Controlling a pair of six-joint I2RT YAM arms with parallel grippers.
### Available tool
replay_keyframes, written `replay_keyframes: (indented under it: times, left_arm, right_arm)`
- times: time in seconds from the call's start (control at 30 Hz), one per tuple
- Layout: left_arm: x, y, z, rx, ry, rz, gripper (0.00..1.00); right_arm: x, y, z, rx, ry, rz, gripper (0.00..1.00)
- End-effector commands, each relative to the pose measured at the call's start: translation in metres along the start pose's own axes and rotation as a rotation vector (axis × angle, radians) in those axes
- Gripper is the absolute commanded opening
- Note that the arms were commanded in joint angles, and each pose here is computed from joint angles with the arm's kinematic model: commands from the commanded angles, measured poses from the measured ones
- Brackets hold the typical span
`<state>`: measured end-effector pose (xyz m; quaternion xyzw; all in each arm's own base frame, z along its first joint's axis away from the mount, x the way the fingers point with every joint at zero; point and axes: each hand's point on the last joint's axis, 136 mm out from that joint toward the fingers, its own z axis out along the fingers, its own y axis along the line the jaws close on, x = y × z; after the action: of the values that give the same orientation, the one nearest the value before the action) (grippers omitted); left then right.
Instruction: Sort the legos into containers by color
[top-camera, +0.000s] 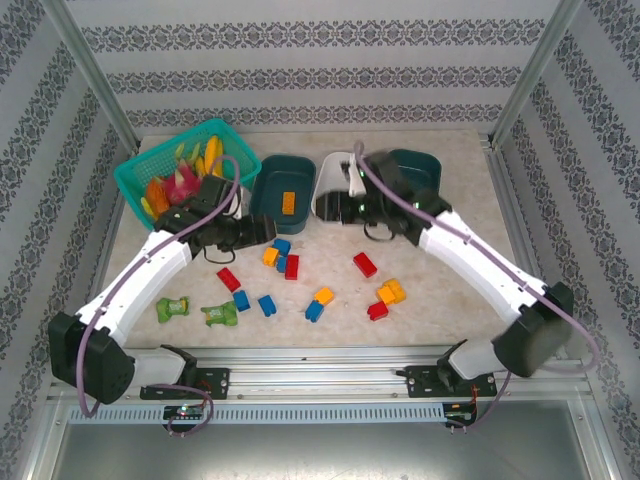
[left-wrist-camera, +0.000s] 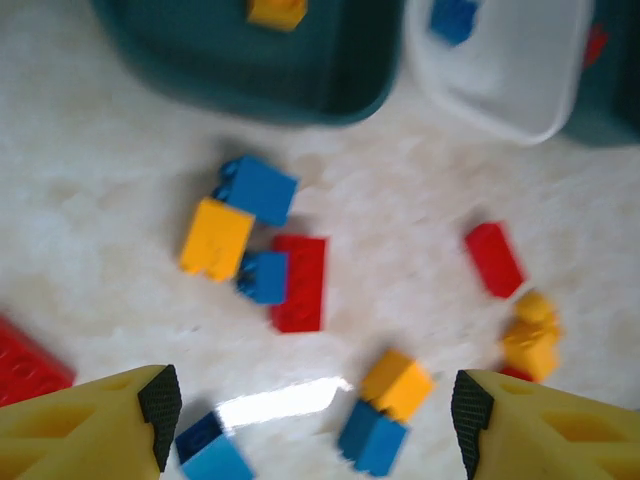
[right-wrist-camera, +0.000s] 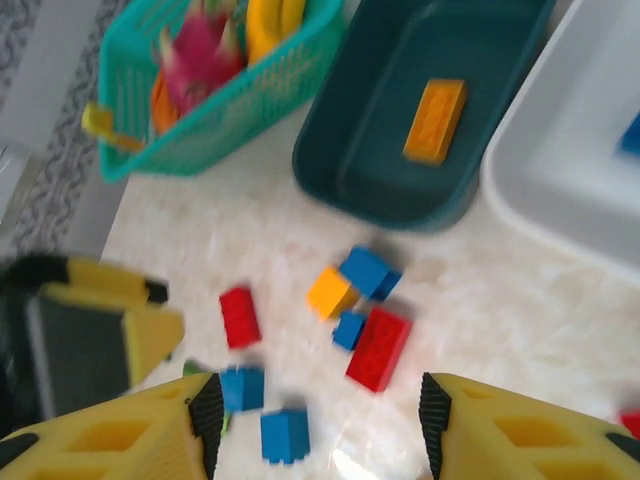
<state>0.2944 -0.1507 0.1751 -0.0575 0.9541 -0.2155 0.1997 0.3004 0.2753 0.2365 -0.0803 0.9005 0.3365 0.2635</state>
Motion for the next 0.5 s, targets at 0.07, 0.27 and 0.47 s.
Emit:
replay_keyframes:
  times: [0.07, 0.27, 0.47]
  left_arm:
    - [0.022, 0.029, 0.030, -0.088, 0.110, 0.131, 0.70]
    - [0.013, 0.037, 0.065, -0.126, 0.160, 0.203, 0.62]
    - [0.011, 0.041, 0.096, -0.136, 0.211, 0.214, 0.62]
  right_arm:
    - [0.057, 0.012, 0.017, -0.182, -0.011, -0.071, 0.59]
    - [0.083, -0.003, 0.023, -0.154, 0.019, -0.018, 0.60]
    - [0.085, -0.009, 0.015, -0.124, 0.000, -0.001, 0.60]
